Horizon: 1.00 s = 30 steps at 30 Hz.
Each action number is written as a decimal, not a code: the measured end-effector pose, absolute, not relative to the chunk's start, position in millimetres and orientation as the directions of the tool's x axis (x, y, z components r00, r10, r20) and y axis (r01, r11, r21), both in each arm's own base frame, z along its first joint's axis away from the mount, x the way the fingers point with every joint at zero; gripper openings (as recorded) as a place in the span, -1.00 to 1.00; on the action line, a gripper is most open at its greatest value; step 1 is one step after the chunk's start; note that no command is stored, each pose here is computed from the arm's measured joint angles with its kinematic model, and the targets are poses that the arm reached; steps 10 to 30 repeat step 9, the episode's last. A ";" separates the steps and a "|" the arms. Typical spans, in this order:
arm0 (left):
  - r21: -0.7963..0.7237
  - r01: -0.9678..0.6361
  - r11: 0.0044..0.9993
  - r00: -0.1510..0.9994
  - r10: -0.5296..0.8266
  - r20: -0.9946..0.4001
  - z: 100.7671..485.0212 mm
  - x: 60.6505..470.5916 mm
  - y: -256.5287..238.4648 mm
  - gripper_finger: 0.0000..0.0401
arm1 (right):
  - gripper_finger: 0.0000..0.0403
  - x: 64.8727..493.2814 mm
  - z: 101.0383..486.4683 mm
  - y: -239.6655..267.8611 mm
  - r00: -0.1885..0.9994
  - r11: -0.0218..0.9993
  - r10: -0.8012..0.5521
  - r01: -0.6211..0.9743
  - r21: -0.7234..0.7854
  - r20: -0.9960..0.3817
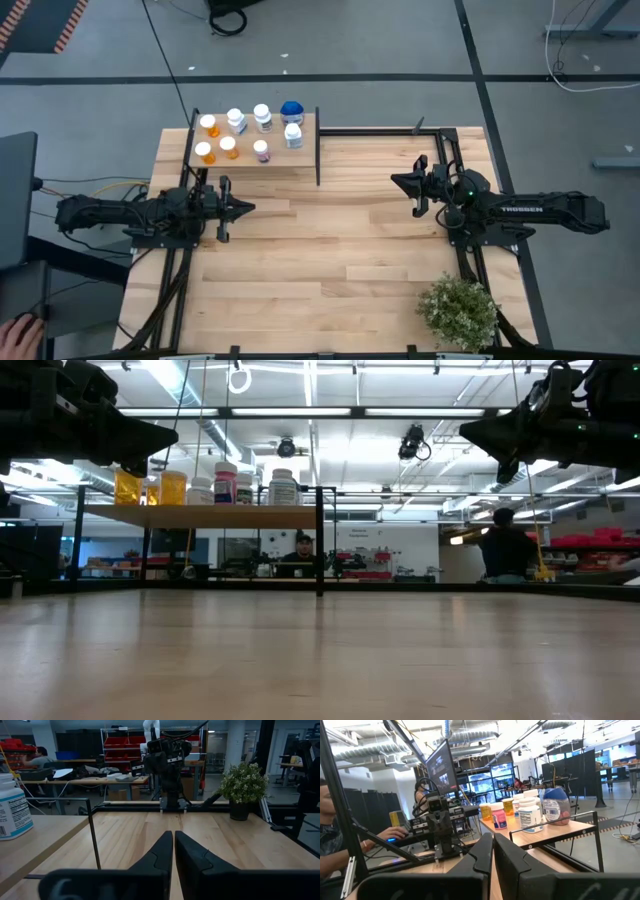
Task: Pick and place medicine bottles onto shelf by color
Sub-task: Return to Home Position
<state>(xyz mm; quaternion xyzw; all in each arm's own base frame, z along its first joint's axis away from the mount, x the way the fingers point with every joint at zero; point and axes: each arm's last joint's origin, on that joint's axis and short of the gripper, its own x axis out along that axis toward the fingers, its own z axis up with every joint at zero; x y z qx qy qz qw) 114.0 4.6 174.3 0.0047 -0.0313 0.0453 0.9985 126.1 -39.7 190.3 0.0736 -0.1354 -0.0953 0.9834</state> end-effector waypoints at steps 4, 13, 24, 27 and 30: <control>0.007 -0.091 0.996 0.994 0.090 0.063 174.3 114.0 4.6 -0.87 | -0.88 126.2 190.3 -39.7 0.945 0.971 -0.207 0.167 0.170 0.252; 0.007 -0.091 0.996 0.994 0.090 0.063 174.3 114.0 4.6 -0.83 | -0.88 126.1 190.3 -39.7 0.945 0.971 -0.207 0.168 0.170 0.253; 0.007 -0.091 0.996 0.994 0.090 0.063 174.3 114.0 4.6 -0.83 | -0.88 126.1 190.3 -39.7 0.945 0.971 -0.207 0.168 0.170 0.253; 0.007 -0.091 0.996 0.994 0.090 0.063 174.3 114.0 4.6 -0.83 | -0.88 126.1 190.3 -39.7 0.945 0.971 -0.207 0.168 0.170 0.253; 0.007 -0.091 0.996 0.994 0.090 0.063 174.3 114.0 4.6 -0.83 | -0.88 126.1 190.3 -39.7 0.945 0.971 -0.207 0.168 0.170 0.253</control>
